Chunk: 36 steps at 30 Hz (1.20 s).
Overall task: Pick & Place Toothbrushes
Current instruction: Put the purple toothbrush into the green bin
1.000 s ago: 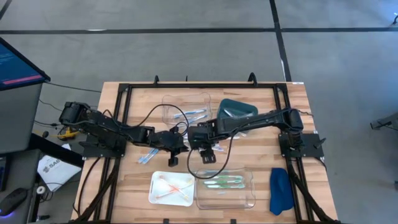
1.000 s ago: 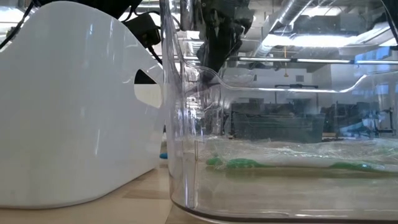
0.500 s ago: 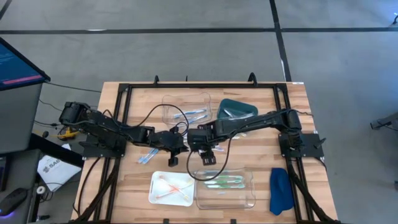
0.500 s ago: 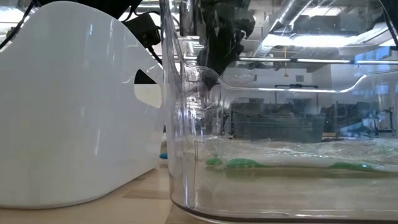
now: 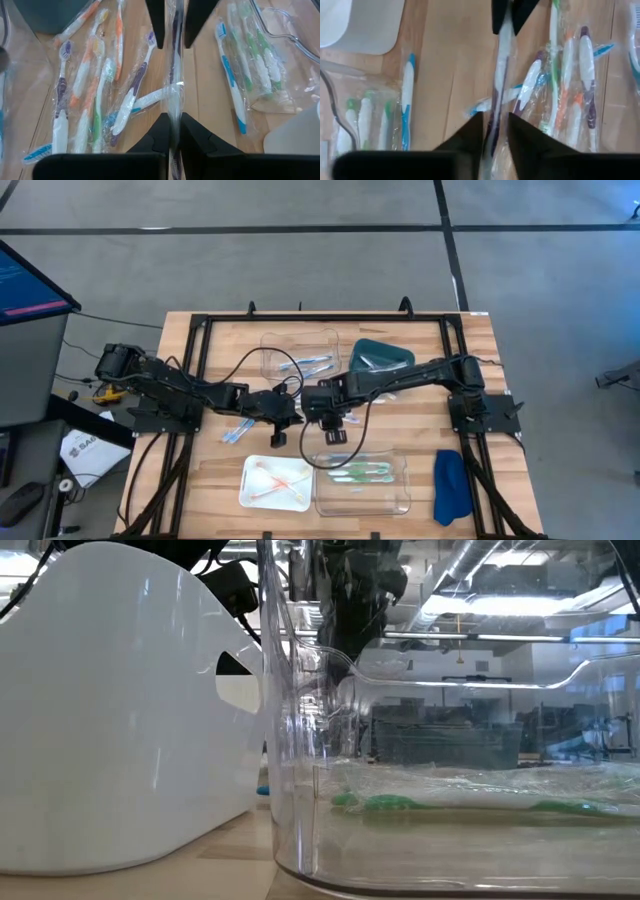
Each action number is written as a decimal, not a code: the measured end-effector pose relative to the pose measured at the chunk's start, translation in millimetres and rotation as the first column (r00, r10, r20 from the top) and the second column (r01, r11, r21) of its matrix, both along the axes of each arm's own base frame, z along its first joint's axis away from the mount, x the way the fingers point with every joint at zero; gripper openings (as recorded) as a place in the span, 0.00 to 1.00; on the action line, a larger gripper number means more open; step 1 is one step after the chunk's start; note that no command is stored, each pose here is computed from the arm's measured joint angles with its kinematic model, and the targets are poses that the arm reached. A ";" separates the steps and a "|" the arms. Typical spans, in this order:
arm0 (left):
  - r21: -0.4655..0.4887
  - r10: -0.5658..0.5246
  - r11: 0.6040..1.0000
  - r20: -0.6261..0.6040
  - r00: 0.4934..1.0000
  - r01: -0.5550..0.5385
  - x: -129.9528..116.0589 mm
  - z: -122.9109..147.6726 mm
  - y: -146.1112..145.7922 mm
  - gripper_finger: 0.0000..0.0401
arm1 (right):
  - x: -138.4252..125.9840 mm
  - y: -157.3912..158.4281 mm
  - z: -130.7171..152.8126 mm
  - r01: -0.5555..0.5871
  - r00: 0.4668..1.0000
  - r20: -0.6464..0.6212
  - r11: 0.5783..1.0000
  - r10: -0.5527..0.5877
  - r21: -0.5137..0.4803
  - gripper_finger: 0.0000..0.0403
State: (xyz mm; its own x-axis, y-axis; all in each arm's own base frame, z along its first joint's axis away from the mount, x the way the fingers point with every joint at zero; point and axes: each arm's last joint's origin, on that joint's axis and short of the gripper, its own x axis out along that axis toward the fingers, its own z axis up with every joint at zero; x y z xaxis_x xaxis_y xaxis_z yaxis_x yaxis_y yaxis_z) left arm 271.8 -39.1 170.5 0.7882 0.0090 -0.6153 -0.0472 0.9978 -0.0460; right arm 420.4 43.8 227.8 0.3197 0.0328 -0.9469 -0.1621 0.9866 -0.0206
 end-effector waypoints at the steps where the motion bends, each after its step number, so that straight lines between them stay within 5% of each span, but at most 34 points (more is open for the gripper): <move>1: 0.000 0.002 1.000 0.000 1.000 -0.002 0.0 0.0 0.0 0.03 | 0.0 -0.2 0.0 0.000 1.000 -0.001 1.000 0.000 0.000 0.16; 4: -0.007 -0.002 1.000 0.000 1.000 0.002 0.0 0.0 -0.2 0.03 | -0.3 -0.3 -0.1 0.004 1.000 -0.004 1.000 -0.004 -0.002 0.05; 15: -0.034 -0.051 0.998 0.022 0.998 0.052 -2.5 6.4 -3.9 0.16 | -2.6 -0.1 -0.9 -0.001 1.000 -0.029 1.000 0.001 -0.002 0.04; 28: -0.014 -0.135 0.989 0.295 0.946 0.146 -51.5 63.9 -10.5 0.23 | -9.1 -1.1 14.6 0.002 1.000 0.002 1.000 -0.002 -0.018 0.04; 32: -0.006 -0.109 0.993 0.356 0.928 0.119 -72.4 67.9 -9.5 0.23 | -19.4 -8.0 40.6 0.081 0.994 0.073 0.993 -0.075 -0.081 0.04; 36: -0.005 -0.091 0.995 0.414 0.906 0.102 -87.5 70.5 -8.9 0.23 | -39.6 -21.7 79.2 0.280 0.948 0.192 0.953 -0.255 -0.117 0.04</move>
